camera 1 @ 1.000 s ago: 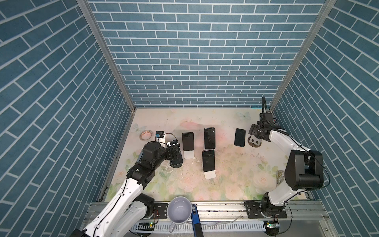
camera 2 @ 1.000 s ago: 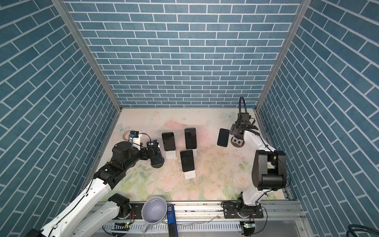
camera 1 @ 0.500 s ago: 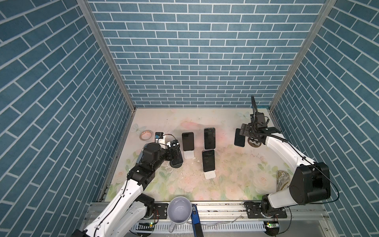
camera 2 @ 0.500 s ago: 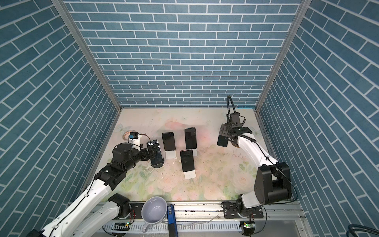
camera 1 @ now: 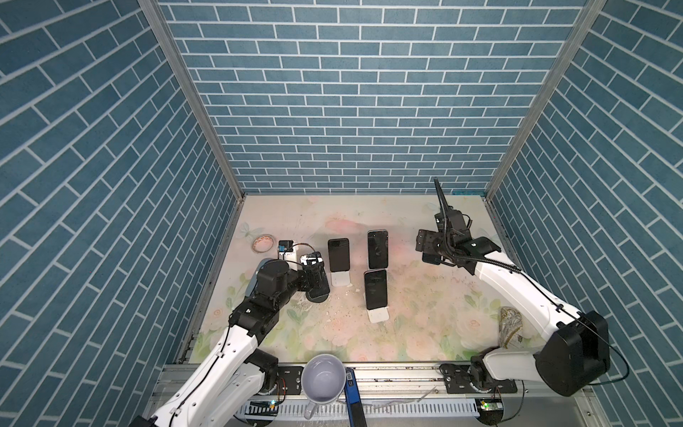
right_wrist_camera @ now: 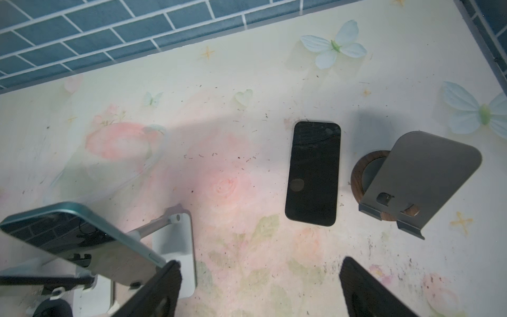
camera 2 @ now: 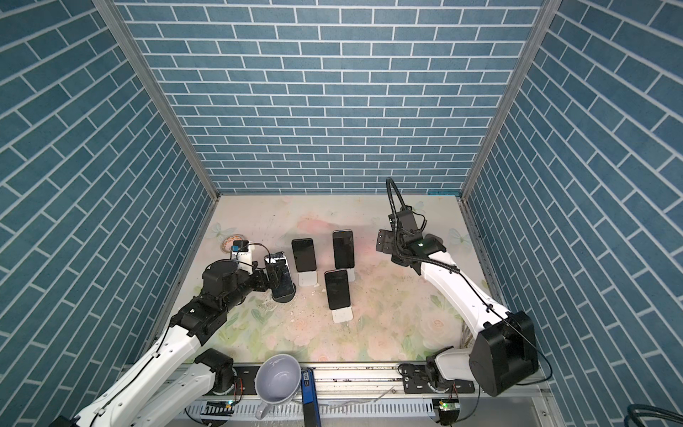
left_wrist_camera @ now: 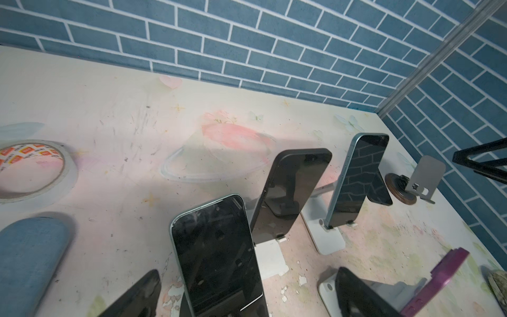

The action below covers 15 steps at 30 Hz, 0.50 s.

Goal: Remove the phone from the phone stand
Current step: 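Open the right gripper off the stand and raise it away, then reach the right gripper to the purple-cased phone and grasp its top edge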

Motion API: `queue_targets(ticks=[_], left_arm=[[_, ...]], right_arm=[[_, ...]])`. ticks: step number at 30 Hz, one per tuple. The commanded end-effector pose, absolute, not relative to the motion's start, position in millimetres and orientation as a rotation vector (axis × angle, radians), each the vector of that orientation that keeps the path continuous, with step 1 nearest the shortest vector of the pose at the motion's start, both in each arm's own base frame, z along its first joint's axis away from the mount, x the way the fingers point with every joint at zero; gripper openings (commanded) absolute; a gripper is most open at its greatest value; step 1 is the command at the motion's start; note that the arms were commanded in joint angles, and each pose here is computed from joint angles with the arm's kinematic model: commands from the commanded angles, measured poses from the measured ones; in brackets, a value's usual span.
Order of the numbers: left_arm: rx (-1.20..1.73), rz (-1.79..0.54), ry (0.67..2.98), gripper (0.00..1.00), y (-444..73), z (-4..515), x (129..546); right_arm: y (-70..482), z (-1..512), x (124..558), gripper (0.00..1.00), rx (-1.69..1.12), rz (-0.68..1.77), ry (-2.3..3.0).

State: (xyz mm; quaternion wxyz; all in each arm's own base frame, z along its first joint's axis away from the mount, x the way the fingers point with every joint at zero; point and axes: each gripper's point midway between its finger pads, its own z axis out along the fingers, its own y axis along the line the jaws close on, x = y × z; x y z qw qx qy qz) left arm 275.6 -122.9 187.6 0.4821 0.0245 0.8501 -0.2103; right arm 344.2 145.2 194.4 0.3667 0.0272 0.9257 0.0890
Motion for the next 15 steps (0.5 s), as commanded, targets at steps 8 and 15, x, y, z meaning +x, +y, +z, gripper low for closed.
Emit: queue_targets(ticks=[8,15], left_arm=[[0.241,-0.673,2.102,1.0,-162.1,197.1,258.6],[0.256,-0.664,2.092,1.0,-165.7,200.7,247.3]], right_arm=[[170.2,197.1,281.5,0.99,-0.138,0.311,2.373],[203.6,210.0,252.4,0.99,-0.276,0.417,2.28]])
